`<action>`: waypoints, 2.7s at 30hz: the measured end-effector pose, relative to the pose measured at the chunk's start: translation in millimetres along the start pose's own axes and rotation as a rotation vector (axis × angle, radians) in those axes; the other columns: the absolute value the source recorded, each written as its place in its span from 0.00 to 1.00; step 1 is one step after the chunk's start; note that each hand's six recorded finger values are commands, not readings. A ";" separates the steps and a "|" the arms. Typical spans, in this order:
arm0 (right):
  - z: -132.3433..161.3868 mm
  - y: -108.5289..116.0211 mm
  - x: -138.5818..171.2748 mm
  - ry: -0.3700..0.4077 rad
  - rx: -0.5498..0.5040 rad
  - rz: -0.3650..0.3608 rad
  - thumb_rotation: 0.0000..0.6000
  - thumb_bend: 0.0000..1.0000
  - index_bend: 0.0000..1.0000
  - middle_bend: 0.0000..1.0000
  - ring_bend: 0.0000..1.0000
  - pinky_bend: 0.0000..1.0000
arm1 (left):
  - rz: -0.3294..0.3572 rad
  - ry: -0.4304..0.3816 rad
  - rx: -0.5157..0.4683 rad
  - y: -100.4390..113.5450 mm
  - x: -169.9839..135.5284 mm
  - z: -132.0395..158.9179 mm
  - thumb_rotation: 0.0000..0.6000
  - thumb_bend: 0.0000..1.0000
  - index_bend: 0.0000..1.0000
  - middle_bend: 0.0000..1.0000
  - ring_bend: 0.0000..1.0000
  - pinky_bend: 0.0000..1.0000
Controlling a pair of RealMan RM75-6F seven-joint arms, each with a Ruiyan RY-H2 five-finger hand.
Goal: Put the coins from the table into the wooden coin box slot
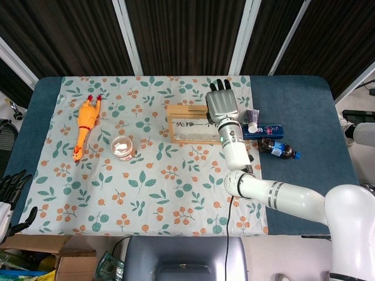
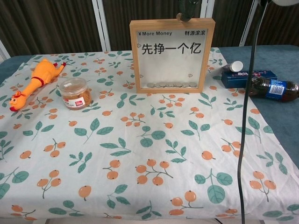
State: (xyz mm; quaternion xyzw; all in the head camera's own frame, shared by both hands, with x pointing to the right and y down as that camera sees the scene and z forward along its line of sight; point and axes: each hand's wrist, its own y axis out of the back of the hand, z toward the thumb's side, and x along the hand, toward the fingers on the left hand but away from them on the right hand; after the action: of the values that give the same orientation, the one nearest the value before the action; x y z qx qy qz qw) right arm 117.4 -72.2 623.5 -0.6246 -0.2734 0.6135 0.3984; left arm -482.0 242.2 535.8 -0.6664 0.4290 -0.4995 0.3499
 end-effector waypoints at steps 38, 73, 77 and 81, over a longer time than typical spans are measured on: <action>1.9 -2.3 -1.9 0.004 -0.008 0.004 1.00 0.56 0.64 0.26 0.00 0.14 | -0.003 0.003 0.001 -0.6 0.9 -0.5 1.00 0.43 0.00 0.00 0.00 0.00; -121.6 -56.2 226.8 0.150 0.087 -0.171 1.00 0.41 0.14 0.05 0.00 0.00 | 0.043 -0.007 0.028 6.4 -4.8 2.8 1.00 0.45 0.00 0.00 0.00 0.00; -158.2 -83.1 251.0 0.087 0.090 -0.152 1.00 0.39 0.11 0.04 0.00 0.00 | 0.054 0.000 0.050 5.4 -4.7 3.5 1.00 0.45 0.00 0.00 0.00 0.00; -188.7 -108.7 270.0 0.018 0.070 -0.154 1.00 0.38 0.10 0.04 0.00 0.00 | 0.055 0.019 0.078 3.7 -3.9 2.1 1.00 0.45 0.00 0.00 0.00 0.00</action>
State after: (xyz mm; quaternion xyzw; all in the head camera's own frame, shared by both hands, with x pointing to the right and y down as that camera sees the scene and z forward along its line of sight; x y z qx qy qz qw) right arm 345.5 179.3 552.7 -0.5930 -0.2955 0.5845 0.4684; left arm -481.3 244.4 530.5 -0.6354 0.4308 -0.5123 0.3850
